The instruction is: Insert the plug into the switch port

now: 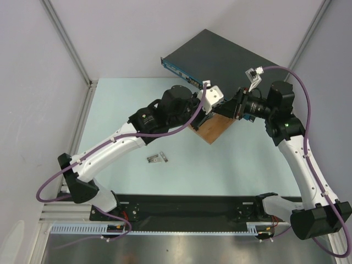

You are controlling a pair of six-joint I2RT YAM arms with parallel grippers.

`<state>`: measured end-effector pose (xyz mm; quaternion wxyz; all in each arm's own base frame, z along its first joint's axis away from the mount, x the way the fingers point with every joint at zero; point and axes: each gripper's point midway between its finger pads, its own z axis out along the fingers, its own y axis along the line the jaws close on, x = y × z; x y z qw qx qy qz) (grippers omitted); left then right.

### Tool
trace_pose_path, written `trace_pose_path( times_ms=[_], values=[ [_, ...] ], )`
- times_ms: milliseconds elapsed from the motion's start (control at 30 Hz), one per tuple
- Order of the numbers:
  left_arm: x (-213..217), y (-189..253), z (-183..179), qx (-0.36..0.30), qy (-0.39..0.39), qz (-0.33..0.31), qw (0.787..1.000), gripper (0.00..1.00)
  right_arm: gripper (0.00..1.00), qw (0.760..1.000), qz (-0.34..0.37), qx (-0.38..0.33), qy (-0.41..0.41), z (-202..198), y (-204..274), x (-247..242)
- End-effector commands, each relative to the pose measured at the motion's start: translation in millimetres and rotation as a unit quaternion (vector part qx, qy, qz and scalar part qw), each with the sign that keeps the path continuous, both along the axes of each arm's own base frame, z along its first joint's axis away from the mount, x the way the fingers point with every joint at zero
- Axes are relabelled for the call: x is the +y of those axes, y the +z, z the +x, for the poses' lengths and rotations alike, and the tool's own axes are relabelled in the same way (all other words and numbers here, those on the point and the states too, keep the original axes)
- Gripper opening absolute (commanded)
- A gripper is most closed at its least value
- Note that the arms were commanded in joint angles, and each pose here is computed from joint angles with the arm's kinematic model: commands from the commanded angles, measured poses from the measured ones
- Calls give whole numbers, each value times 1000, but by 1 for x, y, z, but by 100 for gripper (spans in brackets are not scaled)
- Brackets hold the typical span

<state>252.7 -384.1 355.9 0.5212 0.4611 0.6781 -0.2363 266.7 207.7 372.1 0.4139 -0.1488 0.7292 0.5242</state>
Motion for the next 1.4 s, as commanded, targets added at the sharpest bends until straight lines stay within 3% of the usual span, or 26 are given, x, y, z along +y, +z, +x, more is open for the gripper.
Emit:
trace_pose_path(
  times_ms=[0,33,67,133,300,433,833,1067,1233,1367],
  values=[
    [-8,31,-1,-15,3,-42,999,0,31,999,1,-43,-3,1,15,0],
    [-10,33,-2,-16,0,-44,999,0,24,999,1,-44,-3,0,16,0],
    [-10,34,-3,-17,0,-46,999,0,9,999,0,-42,-4,1,15,0],
    [-10,34,-3,-17,-1,-46,999,0,0,999,2,-43,-7,1,17,-2],
    [-3,16,5,-29,20,-19,999,16,0,999,26,-23,-3,1,21,-8],
    [4,12,6,-43,26,-14,999,36,0,999,40,-11,3,-1,22,-8],
    [1,17,12,-69,23,-19,997,38,0,998,57,16,15,-5,19,-7],
    [-7,22,11,-70,12,-29,997,33,0,997,63,26,19,-4,17,-5],
    [-9,23,11,-70,8,-31,997,9,0,997,65,35,20,-5,13,-5],
    [-8,26,7,-66,3,-37,997,1,2,997,61,35,10,-1,12,-8]
  ],
)
